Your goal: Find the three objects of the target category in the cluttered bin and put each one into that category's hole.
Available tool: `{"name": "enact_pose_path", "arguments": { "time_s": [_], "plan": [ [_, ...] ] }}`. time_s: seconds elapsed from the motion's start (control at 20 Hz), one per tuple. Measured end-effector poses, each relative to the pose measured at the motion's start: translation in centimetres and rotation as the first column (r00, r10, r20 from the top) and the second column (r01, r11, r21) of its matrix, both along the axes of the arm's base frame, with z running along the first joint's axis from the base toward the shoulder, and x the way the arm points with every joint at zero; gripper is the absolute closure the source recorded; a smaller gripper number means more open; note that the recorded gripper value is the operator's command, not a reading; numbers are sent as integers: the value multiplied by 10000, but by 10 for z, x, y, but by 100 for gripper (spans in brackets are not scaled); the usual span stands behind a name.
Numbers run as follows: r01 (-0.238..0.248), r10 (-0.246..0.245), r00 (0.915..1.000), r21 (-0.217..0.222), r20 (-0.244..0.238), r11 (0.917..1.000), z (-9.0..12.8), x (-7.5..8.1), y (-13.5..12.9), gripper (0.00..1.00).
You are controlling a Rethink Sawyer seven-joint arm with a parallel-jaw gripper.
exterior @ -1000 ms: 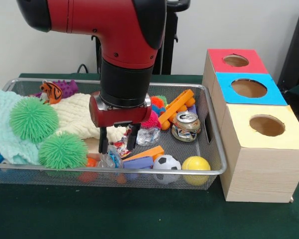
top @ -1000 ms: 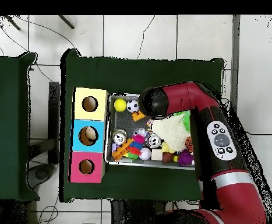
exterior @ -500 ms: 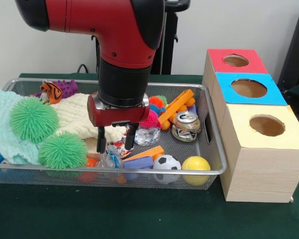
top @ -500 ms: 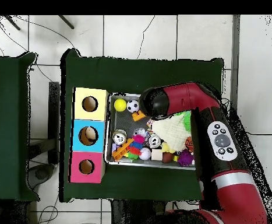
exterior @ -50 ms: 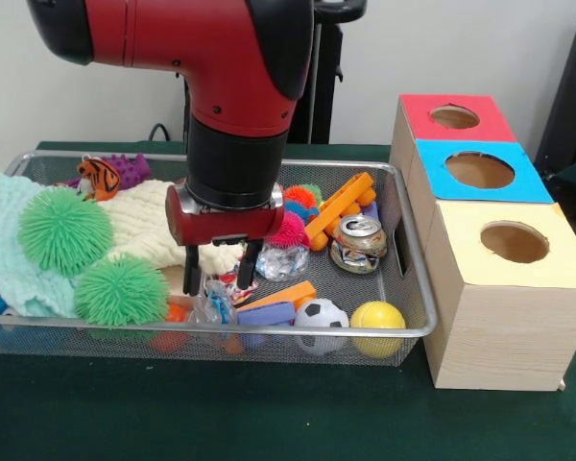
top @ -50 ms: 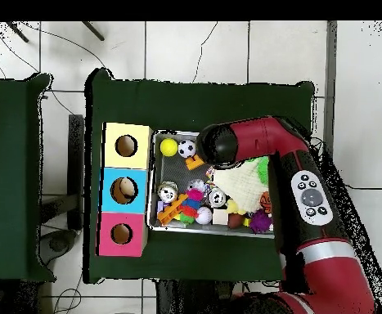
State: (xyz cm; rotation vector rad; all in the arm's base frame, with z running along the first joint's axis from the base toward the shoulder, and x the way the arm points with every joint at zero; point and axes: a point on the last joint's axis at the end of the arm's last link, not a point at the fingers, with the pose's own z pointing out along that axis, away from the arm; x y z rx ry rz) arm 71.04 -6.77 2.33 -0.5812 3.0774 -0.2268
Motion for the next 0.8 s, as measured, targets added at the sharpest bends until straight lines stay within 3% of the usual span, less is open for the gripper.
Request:
{"name": "enact_pose_path", "arguments": {
  "time_s": [0.8],
  "plan": [
    [40, -40, 9991, -12, -431, 10000, -56, -16, 1, 0]
  ]
}}
